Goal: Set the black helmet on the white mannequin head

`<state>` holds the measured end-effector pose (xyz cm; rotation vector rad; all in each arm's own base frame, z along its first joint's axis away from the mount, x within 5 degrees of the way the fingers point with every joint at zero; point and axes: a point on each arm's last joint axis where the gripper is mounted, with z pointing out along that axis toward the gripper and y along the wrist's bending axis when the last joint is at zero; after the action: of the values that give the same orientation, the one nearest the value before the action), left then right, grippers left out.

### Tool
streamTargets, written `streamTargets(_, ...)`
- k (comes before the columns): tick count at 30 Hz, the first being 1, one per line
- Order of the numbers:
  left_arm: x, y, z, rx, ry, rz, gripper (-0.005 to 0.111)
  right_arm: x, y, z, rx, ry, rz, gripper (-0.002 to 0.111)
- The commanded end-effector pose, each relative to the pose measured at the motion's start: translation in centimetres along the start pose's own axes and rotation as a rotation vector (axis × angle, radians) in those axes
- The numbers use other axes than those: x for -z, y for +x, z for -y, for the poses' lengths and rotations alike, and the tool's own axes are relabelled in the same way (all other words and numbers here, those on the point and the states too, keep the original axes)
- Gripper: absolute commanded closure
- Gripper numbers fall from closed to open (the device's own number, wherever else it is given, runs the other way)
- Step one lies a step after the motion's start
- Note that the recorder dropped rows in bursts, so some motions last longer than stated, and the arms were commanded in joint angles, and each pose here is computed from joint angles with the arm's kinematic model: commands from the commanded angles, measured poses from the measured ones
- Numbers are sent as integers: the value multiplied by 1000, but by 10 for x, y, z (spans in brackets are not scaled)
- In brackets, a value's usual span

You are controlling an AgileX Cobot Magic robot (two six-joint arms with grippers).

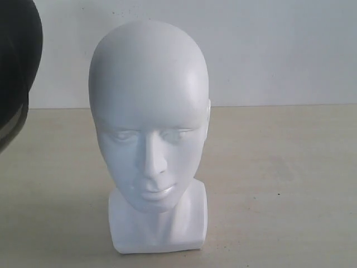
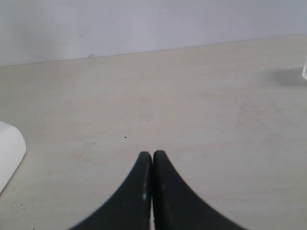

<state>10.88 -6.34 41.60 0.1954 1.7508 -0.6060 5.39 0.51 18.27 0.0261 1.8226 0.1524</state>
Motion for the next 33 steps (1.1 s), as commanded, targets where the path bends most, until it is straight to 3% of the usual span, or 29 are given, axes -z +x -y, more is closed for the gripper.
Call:
streamTargets(1,20,-33,11,-11,74,215,102,0,-1,0,3,0,15,108)
streamTargets(13,33,-54,17,-88,85,287,102,0,-1,0,3,0,15,108)
streamTargets(21,38,-68,13,128,85,447,102,0,-1,0,3,0,15,108)
streamTargets(25,41,-77,21,221,208,553,102,0,-1,0,3,0,15,108)
streamTargets(26,40,-78,26,196,262,564,102,0,-1,0,3,0,15,108)
streamTargets(28,35,-78,32,216,329,538,102,0,-1,0,3,0,15,108)
streamTargets(33,19,-74,37,239,377,471,102,0,-1,0,3,0,15,108)
